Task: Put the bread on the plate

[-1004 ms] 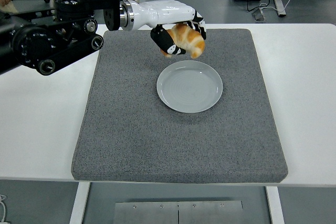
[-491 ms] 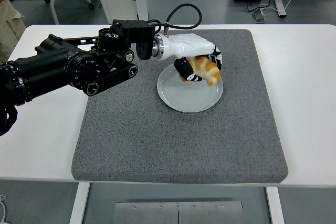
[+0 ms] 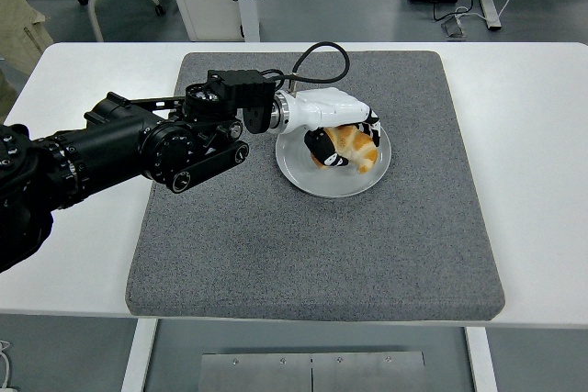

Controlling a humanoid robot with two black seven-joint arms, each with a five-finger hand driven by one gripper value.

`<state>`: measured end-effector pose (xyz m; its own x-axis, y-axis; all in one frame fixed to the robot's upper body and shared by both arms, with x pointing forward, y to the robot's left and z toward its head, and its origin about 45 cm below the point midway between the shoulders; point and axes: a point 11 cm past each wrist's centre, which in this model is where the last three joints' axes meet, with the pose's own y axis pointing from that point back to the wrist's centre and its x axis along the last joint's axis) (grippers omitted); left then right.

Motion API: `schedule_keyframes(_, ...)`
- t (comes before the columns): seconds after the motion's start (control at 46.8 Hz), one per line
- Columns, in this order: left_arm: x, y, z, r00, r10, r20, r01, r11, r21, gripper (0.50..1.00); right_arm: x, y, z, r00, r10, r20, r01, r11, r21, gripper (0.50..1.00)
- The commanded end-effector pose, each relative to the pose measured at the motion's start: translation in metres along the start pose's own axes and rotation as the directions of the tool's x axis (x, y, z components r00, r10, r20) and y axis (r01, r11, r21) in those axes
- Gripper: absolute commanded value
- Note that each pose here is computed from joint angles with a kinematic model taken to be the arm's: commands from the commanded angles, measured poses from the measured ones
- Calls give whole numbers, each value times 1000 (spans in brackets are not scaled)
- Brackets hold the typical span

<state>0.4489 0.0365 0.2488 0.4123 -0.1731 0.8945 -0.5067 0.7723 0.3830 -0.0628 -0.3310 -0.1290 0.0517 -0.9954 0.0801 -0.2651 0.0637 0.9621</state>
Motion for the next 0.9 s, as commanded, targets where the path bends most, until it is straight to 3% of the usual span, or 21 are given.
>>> schedule_keyframes(0.0,-1,0,-1,1000,4,-11,-4,1000,2,500,0,0,1,1000,0,0,0,1000,-1,1000)
schedule_keyframes(0.876,-22,6,-25,999,16,-51,-13,998,55,500,0,0,0,1000,0,0,0,1000,0,1000)
